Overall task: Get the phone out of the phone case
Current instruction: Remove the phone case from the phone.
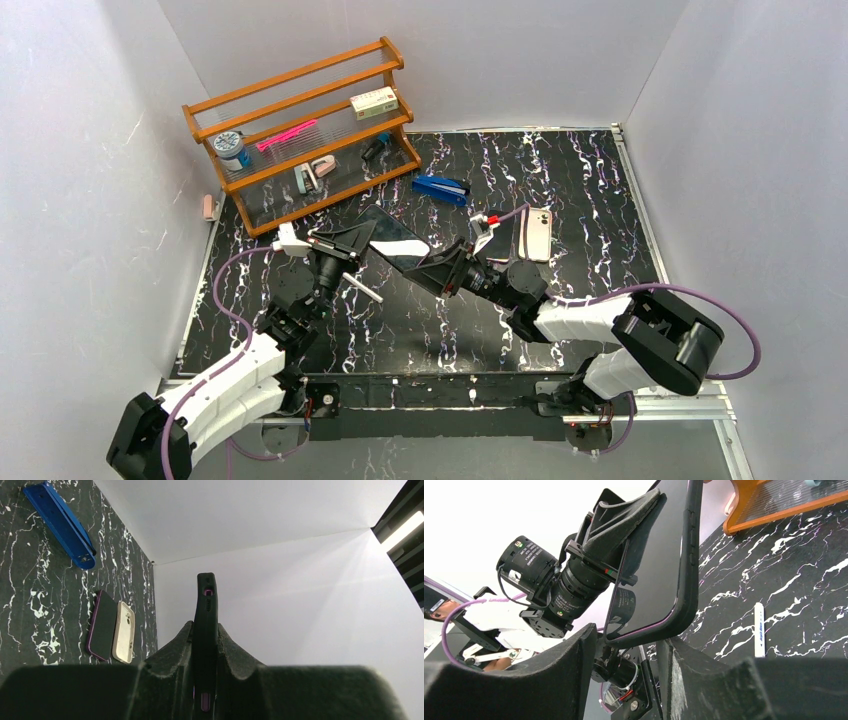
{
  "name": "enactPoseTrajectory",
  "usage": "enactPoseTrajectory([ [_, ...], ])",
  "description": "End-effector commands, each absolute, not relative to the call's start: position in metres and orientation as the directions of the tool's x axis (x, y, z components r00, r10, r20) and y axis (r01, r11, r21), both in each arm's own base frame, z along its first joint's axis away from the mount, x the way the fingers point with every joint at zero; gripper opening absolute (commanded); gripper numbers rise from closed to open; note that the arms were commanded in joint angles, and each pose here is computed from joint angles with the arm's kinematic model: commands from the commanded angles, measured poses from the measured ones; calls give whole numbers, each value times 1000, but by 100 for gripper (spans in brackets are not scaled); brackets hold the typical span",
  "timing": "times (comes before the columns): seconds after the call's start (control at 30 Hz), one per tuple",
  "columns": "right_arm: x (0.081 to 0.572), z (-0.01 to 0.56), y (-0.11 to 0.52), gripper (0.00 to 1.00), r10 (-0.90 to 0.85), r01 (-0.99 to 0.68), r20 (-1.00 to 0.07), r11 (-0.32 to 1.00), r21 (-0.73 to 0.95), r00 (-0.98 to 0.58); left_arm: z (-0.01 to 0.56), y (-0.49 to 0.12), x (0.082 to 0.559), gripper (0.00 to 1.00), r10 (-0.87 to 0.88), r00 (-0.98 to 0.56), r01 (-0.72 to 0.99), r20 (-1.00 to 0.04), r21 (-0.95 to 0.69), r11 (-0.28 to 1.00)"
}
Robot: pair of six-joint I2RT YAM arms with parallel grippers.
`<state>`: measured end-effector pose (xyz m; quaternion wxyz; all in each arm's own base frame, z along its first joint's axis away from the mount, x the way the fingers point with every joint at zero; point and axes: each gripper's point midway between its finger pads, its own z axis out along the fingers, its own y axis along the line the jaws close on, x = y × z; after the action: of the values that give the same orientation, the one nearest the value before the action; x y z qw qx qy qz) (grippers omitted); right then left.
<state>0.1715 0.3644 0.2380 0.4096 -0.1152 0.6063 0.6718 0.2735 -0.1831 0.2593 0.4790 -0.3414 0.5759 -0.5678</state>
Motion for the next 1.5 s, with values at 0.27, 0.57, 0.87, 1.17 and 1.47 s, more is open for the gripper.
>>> enactPoseTrajectory([
  [0.27, 172, 282, 370, 29, 484, -816, -717, 9, 578, -502, 281, -182, 271, 0, -955, -286, 197, -80, -980, 23],
  [0.57, 166, 274, 376, 1, 384, -962, -899, 81, 260, -211, 264, -198, 274, 0, -931, -358, 71, -77, -996, 56],
  [0.87, 178, 267, 388, 1, 213, -991, -976, 134, -14, 43, 272, -206, 267, 0, -904, -412, 57, -111, -994, 96],
  [1.17, 199, 249, 360, 26, 129, -986, -991, 165, 3, 18, 289, -203, 267, 0, -862, -415, 180, -289, -955, 234],
  [1.47, 197, 233, 310, 78, 21, -990, -999, 139, 29, -26, 314, -209, 270, 0, -692, -488, 437, -532, -835, 334],
])
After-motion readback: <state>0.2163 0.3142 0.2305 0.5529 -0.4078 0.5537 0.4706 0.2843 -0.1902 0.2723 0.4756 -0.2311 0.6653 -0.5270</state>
